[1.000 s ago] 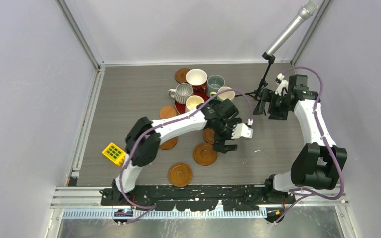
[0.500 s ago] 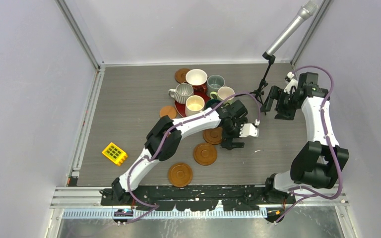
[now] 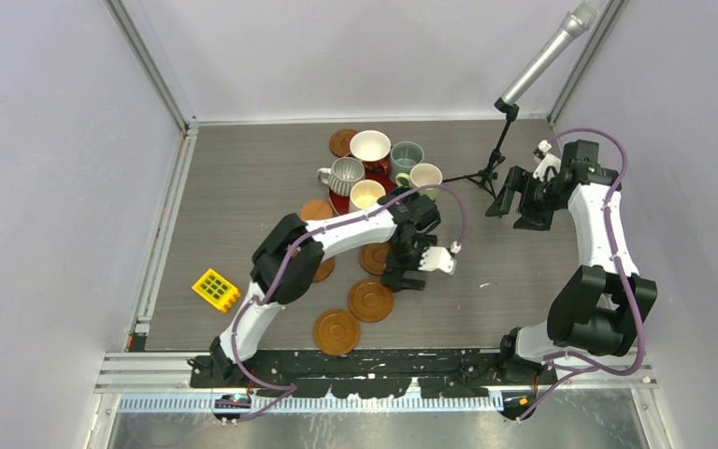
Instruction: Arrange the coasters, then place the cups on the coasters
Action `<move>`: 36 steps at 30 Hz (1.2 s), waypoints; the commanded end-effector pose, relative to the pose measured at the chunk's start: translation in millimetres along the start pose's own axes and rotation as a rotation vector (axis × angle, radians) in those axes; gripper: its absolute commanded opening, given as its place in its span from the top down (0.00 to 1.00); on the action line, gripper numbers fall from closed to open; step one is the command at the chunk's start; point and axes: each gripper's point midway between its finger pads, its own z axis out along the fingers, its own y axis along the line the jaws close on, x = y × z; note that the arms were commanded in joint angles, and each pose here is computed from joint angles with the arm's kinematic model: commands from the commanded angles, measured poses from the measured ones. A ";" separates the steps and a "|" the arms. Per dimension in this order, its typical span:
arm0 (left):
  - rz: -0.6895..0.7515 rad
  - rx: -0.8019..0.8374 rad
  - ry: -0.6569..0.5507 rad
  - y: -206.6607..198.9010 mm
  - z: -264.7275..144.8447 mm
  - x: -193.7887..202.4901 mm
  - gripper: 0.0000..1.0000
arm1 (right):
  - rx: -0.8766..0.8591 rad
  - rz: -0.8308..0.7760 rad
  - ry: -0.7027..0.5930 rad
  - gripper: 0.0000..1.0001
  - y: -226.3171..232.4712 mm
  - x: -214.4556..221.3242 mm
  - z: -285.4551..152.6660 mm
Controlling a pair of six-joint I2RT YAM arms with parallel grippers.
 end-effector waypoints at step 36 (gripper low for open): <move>-0.510 -0.486 -0.187 -7.1 -195.8 147.5 0.00 | 0.010 0.152 -0.057 0.57 80.2 -17.4 198.3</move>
